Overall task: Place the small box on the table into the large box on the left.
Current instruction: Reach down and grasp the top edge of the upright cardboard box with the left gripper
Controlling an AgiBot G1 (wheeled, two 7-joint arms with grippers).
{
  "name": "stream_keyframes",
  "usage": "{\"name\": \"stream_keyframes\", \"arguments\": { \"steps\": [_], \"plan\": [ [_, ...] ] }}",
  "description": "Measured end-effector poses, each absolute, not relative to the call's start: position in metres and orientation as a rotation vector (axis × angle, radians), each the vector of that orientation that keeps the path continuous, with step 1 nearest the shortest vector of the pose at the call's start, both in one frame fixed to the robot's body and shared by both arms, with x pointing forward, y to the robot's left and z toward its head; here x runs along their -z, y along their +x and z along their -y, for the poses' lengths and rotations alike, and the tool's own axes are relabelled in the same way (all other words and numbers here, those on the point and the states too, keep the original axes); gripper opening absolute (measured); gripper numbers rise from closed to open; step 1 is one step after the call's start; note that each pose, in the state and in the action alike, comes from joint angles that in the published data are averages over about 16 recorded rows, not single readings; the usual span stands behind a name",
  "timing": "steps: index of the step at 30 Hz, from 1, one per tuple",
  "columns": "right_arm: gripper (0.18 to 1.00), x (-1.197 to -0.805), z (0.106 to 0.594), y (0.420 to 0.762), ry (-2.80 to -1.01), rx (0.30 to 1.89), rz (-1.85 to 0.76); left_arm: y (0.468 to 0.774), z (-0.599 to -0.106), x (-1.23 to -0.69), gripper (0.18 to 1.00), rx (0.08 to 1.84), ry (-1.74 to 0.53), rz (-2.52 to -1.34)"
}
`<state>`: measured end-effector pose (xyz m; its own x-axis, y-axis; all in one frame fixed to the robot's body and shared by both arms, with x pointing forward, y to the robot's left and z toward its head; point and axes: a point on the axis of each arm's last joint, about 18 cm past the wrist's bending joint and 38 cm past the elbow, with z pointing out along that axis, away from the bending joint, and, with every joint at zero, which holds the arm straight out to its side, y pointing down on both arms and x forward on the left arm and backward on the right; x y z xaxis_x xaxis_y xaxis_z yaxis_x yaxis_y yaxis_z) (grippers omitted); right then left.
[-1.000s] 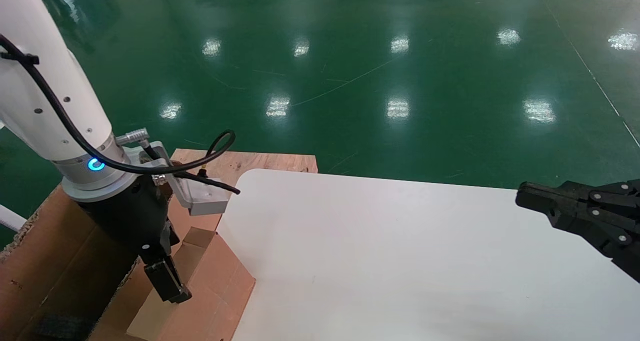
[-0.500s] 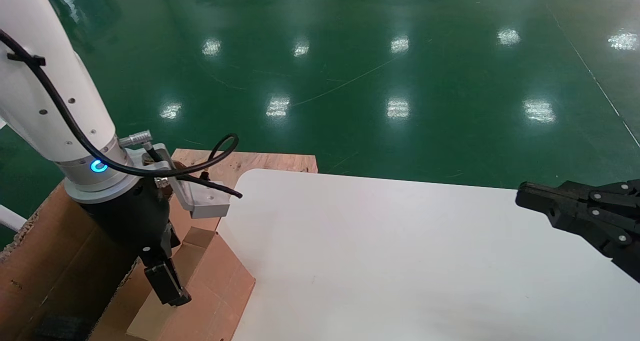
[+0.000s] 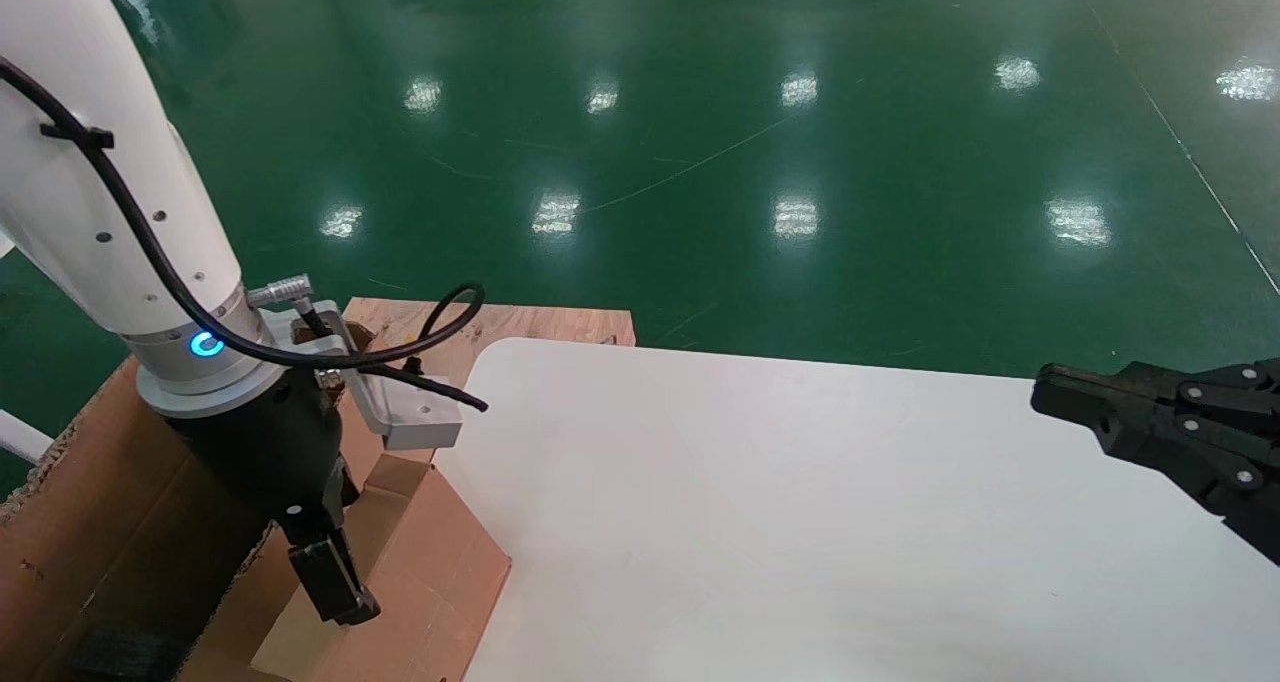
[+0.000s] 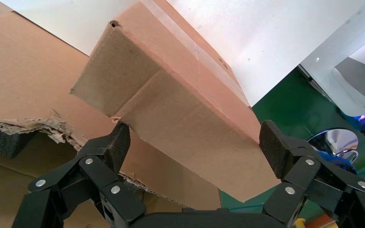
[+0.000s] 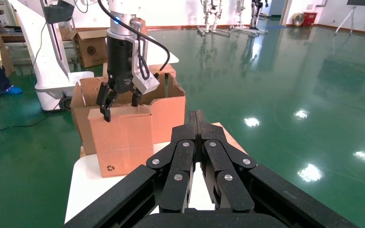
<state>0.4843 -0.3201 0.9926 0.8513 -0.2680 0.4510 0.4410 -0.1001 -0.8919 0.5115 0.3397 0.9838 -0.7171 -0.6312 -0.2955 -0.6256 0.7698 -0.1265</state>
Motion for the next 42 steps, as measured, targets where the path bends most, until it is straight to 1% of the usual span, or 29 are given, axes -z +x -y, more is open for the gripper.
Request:
{"name": "stream_keyframes", "arguments": {
  "steps": [27,42],
  "plan": [
    [0.191,-0.993,0.32,0.484,-1.562,0.599,0.141,0.518,-0.336,-0.97,1.001,-0.024,-0.97,-2.659],
    [0.194,-0.993,0.32,0.484,-1.562,0.599,0.14,0.52,-0.334,-0.968,1.001,-0.013,-0.977,-2.657]
  ]
}}
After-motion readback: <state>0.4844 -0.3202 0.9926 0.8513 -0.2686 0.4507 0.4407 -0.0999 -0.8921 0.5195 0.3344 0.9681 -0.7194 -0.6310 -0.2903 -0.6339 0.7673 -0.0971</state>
